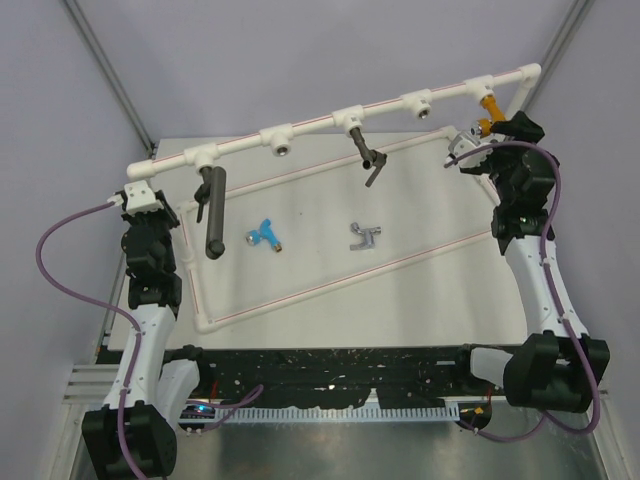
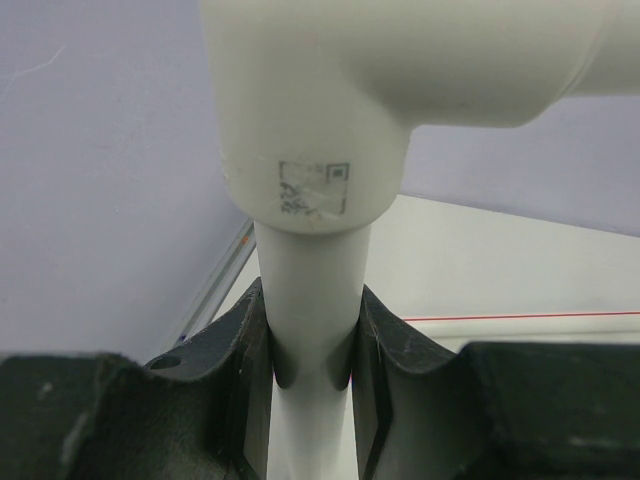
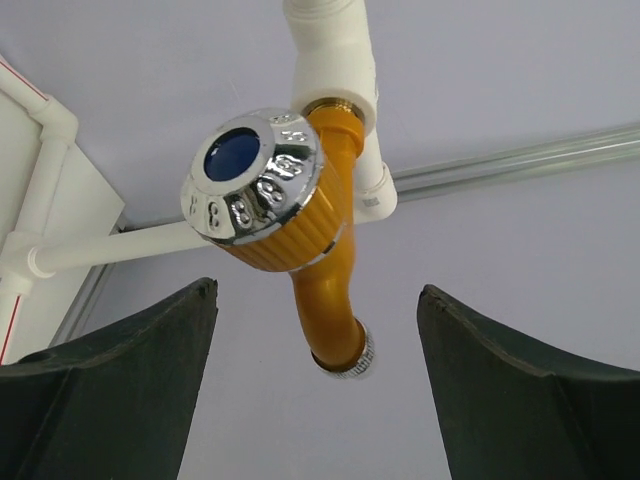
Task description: Install the water faucets
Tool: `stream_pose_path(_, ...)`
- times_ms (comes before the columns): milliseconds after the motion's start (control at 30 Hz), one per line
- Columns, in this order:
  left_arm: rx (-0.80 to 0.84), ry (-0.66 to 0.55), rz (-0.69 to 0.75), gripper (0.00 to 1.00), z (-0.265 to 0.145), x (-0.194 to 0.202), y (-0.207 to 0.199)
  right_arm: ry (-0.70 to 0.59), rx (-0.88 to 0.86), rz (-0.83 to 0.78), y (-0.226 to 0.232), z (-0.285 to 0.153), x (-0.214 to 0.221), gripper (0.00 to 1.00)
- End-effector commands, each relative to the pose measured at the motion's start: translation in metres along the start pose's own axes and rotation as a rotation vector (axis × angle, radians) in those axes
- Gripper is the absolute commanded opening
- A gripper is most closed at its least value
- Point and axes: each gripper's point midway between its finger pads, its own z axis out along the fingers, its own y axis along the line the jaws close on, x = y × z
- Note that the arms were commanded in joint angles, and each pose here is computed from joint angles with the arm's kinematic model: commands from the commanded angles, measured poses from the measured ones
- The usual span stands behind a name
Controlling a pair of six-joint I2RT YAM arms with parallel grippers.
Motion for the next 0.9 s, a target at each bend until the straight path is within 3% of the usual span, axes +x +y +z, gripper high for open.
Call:
stream_pose_path(0,-0.016,-0.105,-0.009,0.00,-0.001,-0.032,0.003,0.001,0.145,-0.055,-0.039,0.012,-0.003,0.77)
stream_pose_path(100,-0.015,-0.107,-0.010,0.00,-0.001,-0.033,0.003,-0.019,0.178,-0.021,-0.042,0.019,-0.005,0.73)
stream_pose_path(233,-0.016,-0.105,-0.009,0.00,-0.001,-0.033,0.003,-0.040,0.142,0.151,-0.036,0.026,-0.008,0.61)
stream_pose_path(367,-0.015,-0.102,-0.009,0.00,0.000,-0.031,0.003,-0.110,0.121,0.426,-0.034,0.029,-0.023,0.38)
stream_pose_path(500,-0.015,-0.102,-0.009,0.00,0.000,-0.031,0.003,-0.115,0.112,0.789,-0.030,0.032,-0.030,0.32)
stream_pose_path(600,-0.019,-0.102,-0.009,0.00,0.000,-0.031,0.004,-0.144,0.164,1.201,-0.033,0.030,-0.036,0.22)
stream_pose_path(633,-0.019,-0.100,-0.009,0.00,0.000,-0.030,0.004,-0.149,0.242,1.441,-0.036,0.027,-0.032,0.14)
stream_pose_path(700,-0.021,-0.103,-0.009,0.00,0.000,-0.032,0.004,-0.166,0.310,1.766,-0.034,0.025,-0.028,0.05)
stream_pose_path(800,-0.015,-0.104,-0.009,0.00,0.000,-0.032,0.003,-0.218,0.388,2.174,-0.029,0.024,-0.012,0.05)
stream_pose_path(833,-0.013,-0.104,-0.009,0.00,0.000,-0.031,0.003,-0.254,0.402,2.374,-0.029,0.026,-0.009,0.06)
stream_pose_path(867,-0.013,-0.104,-0.010,0.00,0.000,-0.031,0.002,-0.274,0.412,2.465,-0.023,0.027,-0.004,0.08)
